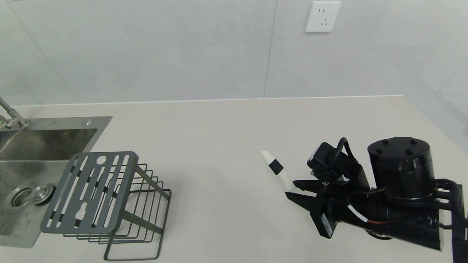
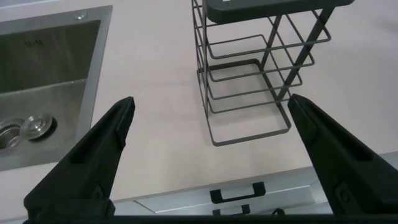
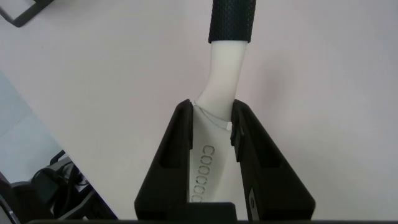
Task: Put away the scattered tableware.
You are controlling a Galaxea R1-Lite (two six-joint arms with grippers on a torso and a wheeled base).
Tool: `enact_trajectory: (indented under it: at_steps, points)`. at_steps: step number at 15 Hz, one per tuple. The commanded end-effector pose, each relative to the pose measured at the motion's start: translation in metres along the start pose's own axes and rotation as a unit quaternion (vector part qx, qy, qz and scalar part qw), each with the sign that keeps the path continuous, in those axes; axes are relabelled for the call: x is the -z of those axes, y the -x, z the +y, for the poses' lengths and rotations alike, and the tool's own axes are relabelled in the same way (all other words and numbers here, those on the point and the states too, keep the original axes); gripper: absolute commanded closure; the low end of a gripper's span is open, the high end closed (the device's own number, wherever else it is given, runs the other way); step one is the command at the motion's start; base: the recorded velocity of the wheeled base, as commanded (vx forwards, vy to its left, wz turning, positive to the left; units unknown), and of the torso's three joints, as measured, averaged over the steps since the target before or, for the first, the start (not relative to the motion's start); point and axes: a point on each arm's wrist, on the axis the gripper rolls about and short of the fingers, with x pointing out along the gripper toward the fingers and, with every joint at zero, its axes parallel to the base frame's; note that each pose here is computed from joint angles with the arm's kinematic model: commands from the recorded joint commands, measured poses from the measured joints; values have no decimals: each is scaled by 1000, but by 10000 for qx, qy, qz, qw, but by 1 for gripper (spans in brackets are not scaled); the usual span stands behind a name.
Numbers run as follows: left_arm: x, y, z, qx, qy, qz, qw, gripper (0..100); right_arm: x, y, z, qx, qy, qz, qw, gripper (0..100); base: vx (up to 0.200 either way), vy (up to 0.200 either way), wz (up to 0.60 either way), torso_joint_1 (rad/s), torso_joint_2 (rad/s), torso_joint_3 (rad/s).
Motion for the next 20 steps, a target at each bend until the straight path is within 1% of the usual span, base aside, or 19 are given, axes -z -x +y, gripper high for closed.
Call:
enact_trajectory:
  at_steps: [1, 3, 7, 9, 10, 11, 12, 13, 14, 15, 16, 17, 18, 19, 20]
  points:
    - [0, 0, 0, 7, -76, -34, 10000, 0, 1, 5, 0, 5, 3, -35, 10000, 100, 0, 0, 0, 0, 0, 0]
    - [0, 0, 0, 8, -60, -27, 10000, 0, 8, 12, 1, 5, -10, 28, 10000, 100, 0, 0, 0, 0, 0, 0]
    - [0, 0, 0, -1, -53, -33, 10000, 0, 11, 14, 0, 22, -22, 46, 10000, 100, 0, 0, 0, 0, 0, 0]
    - [0, 0, 0, -57, 220, 11, 9997, 0, 14, 15, 1, 5, -24, 90, 10000, 100, 0, 0, 0, 0, 0, 0]
    - [1, -1, 1, -204, 440, 84, 9988, 0, 14, 14, 1, -34, -25, 90, 10000, 100, 0, 0, 0, 0, 0, 0]
    - [1, 0, 1, -313, 484, 77, 9983, 0, 14, 14, 1, -58, -25, 93, 9999, 100, 0, 0, 0, 0, 0, 0]
    - [0, 0, 1, -272, 464, 12, 9986, 0, 13, 14, 1, -61, -24, 69, 10000, 100, 0, 0, 0, 0, 0, 0]
    - [-38, 7, 5, -346, 536, -1506, 9865, 0, 11, 14, 1, -70, -15, 44, 10000, 100, 0, 0, 0, 0, 0, 0]
    - [-84, 21, 9, -423, 450, -2799, 9581, 0, 10, 14, 1, -65, -14, 22, 10000, 100, 0, 0, 0, 0, 0, 0]
    - [-110, 17, 13, -329, 477, -2746, 9598, 0, 8, 13, 1, -67, -10, -2, 10000, 100, 0, 0, 0, 0, 0, 0]
    - [-109, 18, 13, -70, 560, -2671, 9620, 0, 7, 13, 2, -82, 3, -28, 10000, 100, 0, 0, 0, 0, 0, 0]
    - [-101, 18, 14, 528, 711, -2388, 9670, 0, 4, 14, 1, -74, 5, -73, 9999, 100, 0, 0, 0, 0, 0, 0]
    - [-92, 18, 13, 1062, 833, -2090, 9686, 0, 4, 14, 1, -65, 5, -79, 9999, 100, 0, 0, 0, 0, 0, 0]
    - [-87, 17, 12, 1382, 843, -1860, 9691, 0, 4, 14, 1, -63, 5, -87, 9999, 100, 0, 0, 0, 0, 0, 0]
    - [-85, 16, 12, 1670, 825, -1751, 9668, 0, 4, 14, 1, -71, 5, -88, 9999, 100, 0, 0, 0, 0, 0, 0]
